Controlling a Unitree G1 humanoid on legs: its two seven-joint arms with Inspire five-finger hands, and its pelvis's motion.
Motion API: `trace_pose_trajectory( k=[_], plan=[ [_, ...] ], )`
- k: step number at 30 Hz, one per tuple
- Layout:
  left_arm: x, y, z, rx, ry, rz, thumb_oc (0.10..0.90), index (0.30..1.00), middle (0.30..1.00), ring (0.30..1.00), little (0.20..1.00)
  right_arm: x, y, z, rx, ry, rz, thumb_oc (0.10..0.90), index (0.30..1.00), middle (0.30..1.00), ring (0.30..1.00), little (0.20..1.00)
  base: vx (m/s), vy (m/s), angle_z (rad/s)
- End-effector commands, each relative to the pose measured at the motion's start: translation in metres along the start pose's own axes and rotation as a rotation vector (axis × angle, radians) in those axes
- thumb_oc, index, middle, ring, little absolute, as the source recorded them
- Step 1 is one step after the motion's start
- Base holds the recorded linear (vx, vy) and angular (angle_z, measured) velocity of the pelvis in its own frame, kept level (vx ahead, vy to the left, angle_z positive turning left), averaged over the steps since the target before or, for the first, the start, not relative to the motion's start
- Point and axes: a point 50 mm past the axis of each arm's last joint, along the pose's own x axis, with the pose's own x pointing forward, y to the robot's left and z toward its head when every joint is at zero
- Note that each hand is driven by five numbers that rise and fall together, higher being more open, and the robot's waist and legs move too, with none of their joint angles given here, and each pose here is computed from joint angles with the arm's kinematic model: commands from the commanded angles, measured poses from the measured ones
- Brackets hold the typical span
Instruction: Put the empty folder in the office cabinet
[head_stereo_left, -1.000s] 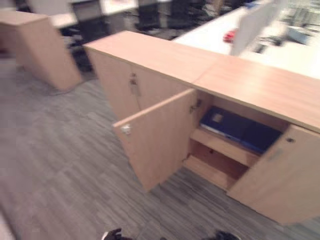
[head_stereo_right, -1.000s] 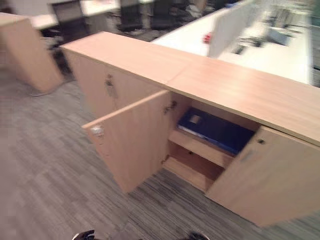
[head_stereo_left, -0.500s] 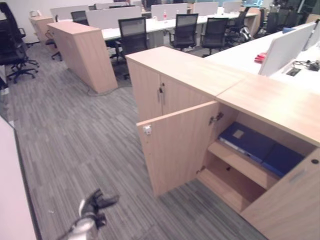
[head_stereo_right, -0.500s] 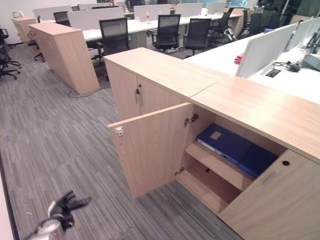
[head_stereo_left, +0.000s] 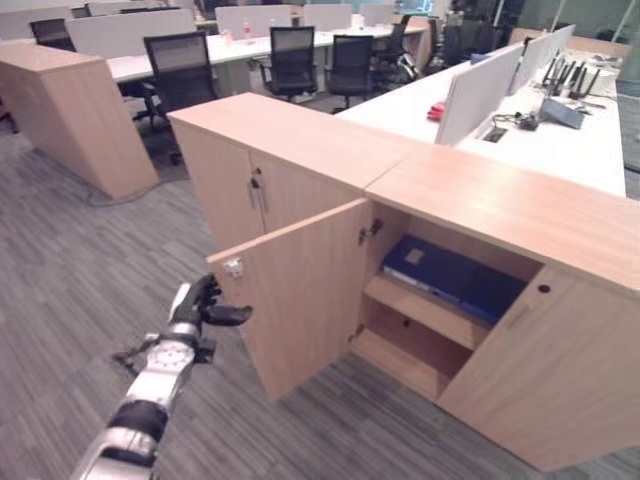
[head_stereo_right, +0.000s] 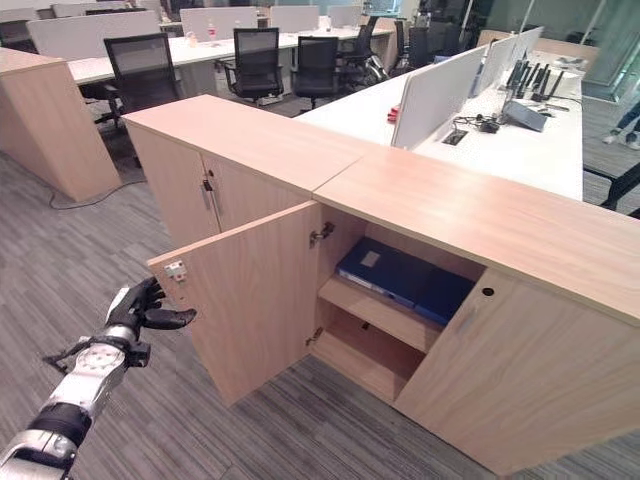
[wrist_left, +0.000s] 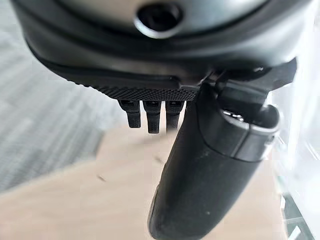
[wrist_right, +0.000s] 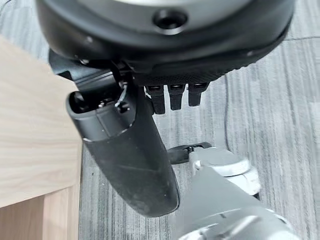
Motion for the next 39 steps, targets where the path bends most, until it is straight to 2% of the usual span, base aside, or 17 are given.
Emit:
trace_pose_trajectory(
  k=[1, 10, 13, 15, 16, 19, 20, 21, 22, 23, 25, 26, 29, 32, 39],
  plan=[
    [0.02, 0.009, 0.107, 0.06, -0.355, 0.005, 0.8, 0.9, 0.9, 0.9, 0.9, -0.002, -0.015, 0.022, -0.041, -0.023, -0.044, 0.8, 0.9, 0.9, 0.9, 0.9, 0.01, -0.005, -0.05],
    [0.031, 0.006, 0.151, 0.078, -0.408, 0.017, 0.8, 0.9, 0.9, 0.9, 0.9, -0.002, -0.014, 0.03, -0.038, -0.045, -0.033, 0.8, 0.9, 0.9, 0.9, 0.9, 0.01, -0.001, -0.03],
    [0.03, -0.01, 0.166, 0.056, -0.458, -0.024, 0.8, 0.9, 0.9, 0.9, 0.9, -0.002, -0.012, 0.031, -0.036, -0.049, -0.029, 0.8, 0.9, 0.9, 0.9, 0.9, 0.0, 0.0, 0.0],
    [0.017, -0.033, 0.182, 0.028, -0.568, -0.116, 0.8, 0.9, 0.9, 0.9, 0.9, -0.002, -0.009, 0.032, -0.011, -0.054, -0.02, 0.8, 0.9, 0.9, 0.9, 0.9, 0.0, 0.0, 0.0],
    [0.017, -0.034, 0.181, 0.028, -0.566, -0.117, 0.8, 0.9, 0.9, 0.9, 0.9, -0.002, -0.009, 0.031, -0.011, -0.053, -0.021, 0.8, 0.9, 0.9, 0.9, 0.9, 0.0, 0.0, 0.0],
    [-0.021, -0.08, 0.187, 0.014, -0.724, -0.377, 0.8, 0.9, 0.9, 0.9, 0.9, -0.002, -0.004, 0.028, 0.035, -0.045, -0.009, 0.8, 0.9, 0.9, 0.9, 0.9, 0.0, -0.011, 0.04],
    [-0.051, -0.108, 0.182, 0.007, -0.788, -0.589, 0.8, 0.9, 0.9, 0.9, 0.9, -0.001, 0.0, 0.023, 0.053, -0.023, 0.005, 0.8, 0.9, 0.9, 0.9, 0.9, 0.0, -0.009, 0.05],
    [-0.051, -0.107, 0.18, 0.007, -0.784, -0.59, 0.8, 0.9, 0.9, 0.9, 0.9, -0.001, 0.0, 0.022, 0.052, -0.021, 0.004, 0.8, 0.9, 0.9, 0.9, 0.9, 0.0, -0.012, 0.05],
    [-0.065, -0.122, 0.174, -0.017, -0.786, -0.7, 0.8, 0.9, 0.9, 0.9, 0.9, -0.001, 0.004, 0.018, 0.057, -0.007, 0.014, 0.8, 0.9, 0.9, 0.9, 0.9, 0.01, -0.021, 0.26],
    [-0.09, -0.147, 0.164, -0.097, -0.777, -0.897, 0.8, 0.9, 0.9, 0.9, 0.9, -0.001, 0.011, 0.017, 0.069, 0.007, 0.035, 0.8, 0.9, 0.9, 0.9, 0.9, 0.01, -0.031, 0.36],
    [-0.121, -0.181, 0.15, -0.215, -0.704, -1.13, 0.8, 0.9, 0.9, 0.9, 0.9, -0.001, 0.03, 0.025, 0.074, -0.015, 0.08, 0.8, 0.9, 0.9, 0.9, 0.9, -0.02, -0.032, 0.28],
    [-0.122, -0.181, 0.15, -0.216, -0.702, -1.133, 0.8, 0.9, 0.9, 0.9, 0.9, -0.001, 0.03, 0.025, 0.079, -0.013, 0.079, 0.8, 0.9, 0.9, 0.9, 0.9, -0.04, -0.028, 0.12],
    [-0.154, -0.207, 0.163, -0.169, -0.752, -1.33, 0.8, 0.9, 0.9, 0.9, 0.9, -0.002, 0.048, 0.032, 0.009, -0.035, 0.116, 0.8, 0.9, 0.9, 0.9, 0.9, -0.04, -0.039, -0.07],
    [-0.17, -0.221, 0.177, -0.202, -0.788, -1.42, 0.8, 0.9, 0.9, 0.9, 0.9, -0.003, 0.059, 0.038, -0.047, -0.063, 0.139, 0.8, 0.9, 0.9, 0.9, 0.9, -0.03, -0.059, -0.05],
    [-0.189, -0.232, 0.184, -0.254, -0.785, -1.513, 0.8, 0.9, 0.9, 0.9, 0.9, -0.006, 0.076, 0.044, -0.139, -0.104, 0.173, 0.8, 0.9, 0.9, 0.9, 0.9, -0.03, -0.067, -0.22]
  ],
)
